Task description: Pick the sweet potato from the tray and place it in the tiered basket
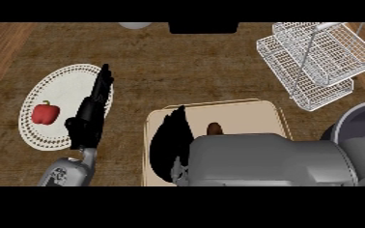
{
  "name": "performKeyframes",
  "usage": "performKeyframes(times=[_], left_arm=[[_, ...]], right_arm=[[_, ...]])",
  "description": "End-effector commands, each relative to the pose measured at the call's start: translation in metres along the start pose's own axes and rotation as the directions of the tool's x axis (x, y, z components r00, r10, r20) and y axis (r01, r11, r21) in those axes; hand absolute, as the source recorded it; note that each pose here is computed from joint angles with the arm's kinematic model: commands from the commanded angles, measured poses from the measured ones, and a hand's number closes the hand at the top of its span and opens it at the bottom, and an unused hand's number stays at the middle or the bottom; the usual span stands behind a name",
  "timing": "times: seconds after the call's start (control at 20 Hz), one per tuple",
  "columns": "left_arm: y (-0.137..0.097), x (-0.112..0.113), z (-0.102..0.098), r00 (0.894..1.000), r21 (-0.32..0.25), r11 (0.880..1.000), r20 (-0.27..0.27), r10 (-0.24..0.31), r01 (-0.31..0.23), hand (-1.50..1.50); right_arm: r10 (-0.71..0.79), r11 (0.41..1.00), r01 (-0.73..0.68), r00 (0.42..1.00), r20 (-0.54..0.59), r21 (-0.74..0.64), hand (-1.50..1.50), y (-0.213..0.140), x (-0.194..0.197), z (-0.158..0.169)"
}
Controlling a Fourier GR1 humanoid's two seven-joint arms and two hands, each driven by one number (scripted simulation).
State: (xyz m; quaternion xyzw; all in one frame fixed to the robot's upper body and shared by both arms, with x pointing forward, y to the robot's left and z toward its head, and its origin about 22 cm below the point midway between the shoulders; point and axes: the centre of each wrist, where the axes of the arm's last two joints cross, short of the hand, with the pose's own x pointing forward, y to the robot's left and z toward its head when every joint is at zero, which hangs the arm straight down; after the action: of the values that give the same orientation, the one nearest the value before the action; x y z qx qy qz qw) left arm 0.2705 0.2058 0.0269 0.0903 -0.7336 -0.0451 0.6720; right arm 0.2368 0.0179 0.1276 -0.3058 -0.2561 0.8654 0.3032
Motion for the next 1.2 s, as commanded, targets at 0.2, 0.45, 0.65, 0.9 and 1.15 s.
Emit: performKeyframes(times=[0.2,0.45,0.65,0.9,1.15], left_arm=[[-0.009,0.009,0.005,1.0,-0.01,1.0,0.007,-0.002,0.002,0.0],[0.007,-0.002,-0.004,1.0,0.003,1.0,0.009,0.018,-0.018,0.0],[-0.006,-0.007,0.004,1.0,-0.002,1.0,0.008,0.007,-0.007,0.0],[-0.001,0.006,-0.014,1.0,0.01,1.0,0.004,-0.006,0.006,0.0],[-0.003,0.004,-0.007,1.0,-0.004,1.0,0.01,0.008,-0.008,0.0]], right_arm=[[-0.008,0.998,0.02,0.985,-0.173,0.067,-1.5,0.013,-0.007,-0.015],[-0.025,0.998,0.034,0.987,-0.157,0.05,-1.5,0.029,-0.022,-0.017],[-0.048,0.997,0.054,0.991,-0.122,0.047,-1.5,0.021,-0.011,-0.006],[-0.04,0.995,0.05,0.993,-0.116,0.084,-1.5,0.032,0.002,-0.011],[-0.069,0.994,0.08,0.988,-0.139,0.08,-1.5,0.042,-0.012,-0.024]])
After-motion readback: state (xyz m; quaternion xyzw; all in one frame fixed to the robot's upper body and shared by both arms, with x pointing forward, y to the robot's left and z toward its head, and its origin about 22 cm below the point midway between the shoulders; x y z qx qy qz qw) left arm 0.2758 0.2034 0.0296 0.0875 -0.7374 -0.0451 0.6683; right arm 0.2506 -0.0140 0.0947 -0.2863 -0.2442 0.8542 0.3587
